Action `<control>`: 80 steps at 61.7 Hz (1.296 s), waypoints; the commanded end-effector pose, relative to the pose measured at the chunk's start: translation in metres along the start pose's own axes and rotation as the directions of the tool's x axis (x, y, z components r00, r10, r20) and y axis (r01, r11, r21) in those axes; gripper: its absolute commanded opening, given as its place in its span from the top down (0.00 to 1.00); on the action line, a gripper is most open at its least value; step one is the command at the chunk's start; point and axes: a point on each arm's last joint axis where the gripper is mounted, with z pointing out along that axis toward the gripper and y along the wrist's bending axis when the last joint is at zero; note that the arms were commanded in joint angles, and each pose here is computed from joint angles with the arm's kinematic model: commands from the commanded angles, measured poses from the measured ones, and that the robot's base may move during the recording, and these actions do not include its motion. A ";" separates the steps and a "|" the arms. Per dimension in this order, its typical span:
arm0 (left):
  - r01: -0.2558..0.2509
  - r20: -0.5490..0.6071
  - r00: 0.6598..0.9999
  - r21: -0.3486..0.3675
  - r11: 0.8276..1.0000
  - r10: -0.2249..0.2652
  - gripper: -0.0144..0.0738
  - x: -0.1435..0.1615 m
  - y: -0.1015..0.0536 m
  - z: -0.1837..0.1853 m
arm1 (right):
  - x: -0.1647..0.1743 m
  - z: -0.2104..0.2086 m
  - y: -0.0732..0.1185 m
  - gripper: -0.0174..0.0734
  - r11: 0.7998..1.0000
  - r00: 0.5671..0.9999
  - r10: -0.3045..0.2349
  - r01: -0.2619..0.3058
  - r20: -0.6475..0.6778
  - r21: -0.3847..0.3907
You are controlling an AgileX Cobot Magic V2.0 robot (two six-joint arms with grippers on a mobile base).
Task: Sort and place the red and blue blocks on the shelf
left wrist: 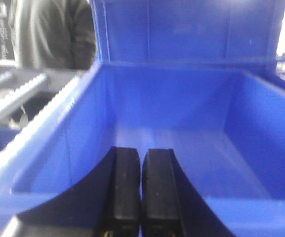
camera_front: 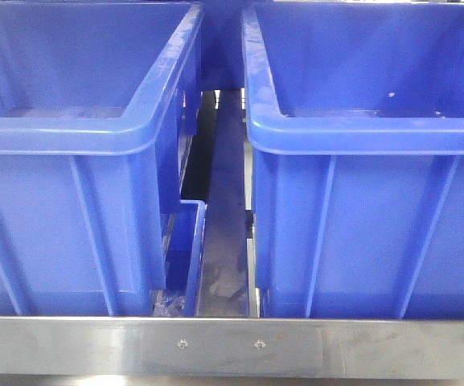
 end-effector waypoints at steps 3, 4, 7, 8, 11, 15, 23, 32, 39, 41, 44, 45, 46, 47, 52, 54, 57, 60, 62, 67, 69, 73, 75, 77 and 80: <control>0.019 0.045 0.999 0.007 1.000 -0.020 0.70 0.003 0.000 -0.001 | -0.018 -0.003 0.000 0.76 1.000 0.990 -0.013 0.013 0.141 0.002; 0.019 0.045 0.999 0.007 1.000 -0.020 0.70 0.003 0.000 -0.001 | -0.018 -0.003 0.000 0.76 1.000 0.990 -0.013 0.013 0.141 0.002; 0.019 0.045 0.999 0.007 1.000 -0.020 0.70 0.003 0.000 -0.001 | -0.018 -0.003 0.000 0.76 1.000 0.990 -0.013 0.013 0.141 0.002; 0.019 0.043 0.999 0.007 1.000 -0.020 0.70 0.003 0.000 -0.001 | -0.018 -0.003 0.000 0.76 1.000 0.990 -0.013 0.013 0.141 0.002; 0.019 0.036 0.999 0.007 1.000 -0.019 0.70 0.003 0.000 -0.001 | -0.018 -0.003 0.000 0.76 1.000 0.990 -0.013 0.013 0.141 0.002; 0.037 0.020 0.999 0.005 0.999 -0.037 0.70 0.005 0.000 -0.001 | -0.018 -0.003 0.000 0.76 1.000 0.990 -0.013 0.013 0.141 0.002; 0.037 0.016 0.999 0.005 0.999 -0.037 0.70 0.005 0.000 -0.001 | -0.018 -0.003 0.000 0.76 1.000 0.990 -0.013 0.013 0.141 0.002; 0.037 0.016 0.999 0.005 0.999 -0.037 0.70 0.005 0.000 -0.001 | -0.018 -0.003 0.000 0.76 1.000 0.990 -0.013 0.013 0.141 0.002; 0.032 0.016 0.999 0.005 0.999 -0.032 0.70 0.005 0.000 -0.001 | -0.018 -0.003 0.000 0.76 1.000 0.990 -0.013 0.013 0.141 0.002; 0.026 0.016 1.000 0.005 1.000 -0.027 0.70 0.005 0.000 -0.001 | -0.018 -0.003 0.000 0.76 1.000 0.990 -0.013 0.013 0.141 0.002; 0.008 0.016 1.000 0.006 1.000 -0.008 0.70 0.005 0.000 -0.001 | -0.018 -0.003 0.000 0.76 1.000 0.990 -0.013 0.013 0.141 0.002; 0.001 0.016 1.000 0.006 1.000 -0.001 0.70 0.005 0.000 -0.001 | -0.018 -0.003 0.000 0.76 1.000 0.990 -0.013 0.013 0.141 0.002; -0.004 0.016 1.000 0.007 1.000 0.003 0.70 0.005 0.000 -0.001 | -0.018 -0.003 0.000 0.76 1.000 0.990 -0.013 0.013 0.141 0.002; -0.010 0.016 1.000 0.007 1.000 0.010 0.70 0.005 0.000 -0.001 | -0.018 -0.003 0.000 0.76 1.000 0.990 -0.013 0.013 0.141 0.002; -0.014 0.016 1.000 0.007 1.000 0.014 0.70 0.005 0.000 -0.001 | -0.018 -0.003 0.000 0.76 1.000 0.990 -0.013 0.013 0.141 0.002; -0.014 0.016 1.000 0.007 1.000 0.014 0.70 0.005 0.000 -0.001 | -0.018 -0.003 0.000 0.76 1.000 0.990 -0.013 0.013 0.141 0.002; -0.014 0.016 1.000 0.007 1.000 0.014 0.70 0.005 0.000 -0.001 | -0.018 -0.003 0.000 0.76 1.000 0.990 -0.013 0.013 0.141 0.002; -0.014 0.016 1.000 0.007 1.000 0.014 0.70 0.005 0.000 -0.001 | -0.018 -0.003 0.000 0.76 1.000 0.990 -0.013 0.013 0.141 0.002; -0.014 0.016 1.000 0.007 1.000 0.014 0.70 0.005 0.000 -0.001 | -0.018 -0.003 0.000 0.76 1.000 0.990 -0.013 0.013 0.141 0.002; -0.014 0.016 1.000 0.007 1.000 0.014 0.70 0.005 0.000 -0.001 | -0.018 -0.003 0.000 0.76 1.000 0.990 -0.013 0.013 0.141 0.002; -0.014 0.016 1.000 0.007 1.000 0.014 0.70 0.005 0.000 -0.001 | -0.018 -0.003 0.000 0.76 1.000 0.990 -0.013 0.013 0.141 0.002; -0.014 0.016 1.000 0.007 1.000 0.014 0.70 0.005 0.000 -0.001 | -0.018 -0.003 0.000 0.76 1.000 0.990 -0.013 0.013 0.141 0.002; -0.012 0.016 1.000 0.007 1.000 0.012 0.70 0.005 0.000 -0.001 | -0.018 -0.003 0.000 0.76 1.000 0.990 -0.013 0.013 0.141 0.002; -0.012 0.016 1.000 0.007 1.000 0.012 0.70 0.005 0.000 -0.001 | -0.018 -0.003 0.000 0.76 1.000 0.990 -0.013 0.013 0.141 0.002; -0.012 0.016 1.000 0.007 1.000 0.012 0.70 0.005 0.000 -0.001 | -0.018 -0.003 0.000 0.76 1.000 0.990 -0.013 0.013 0.141 0.002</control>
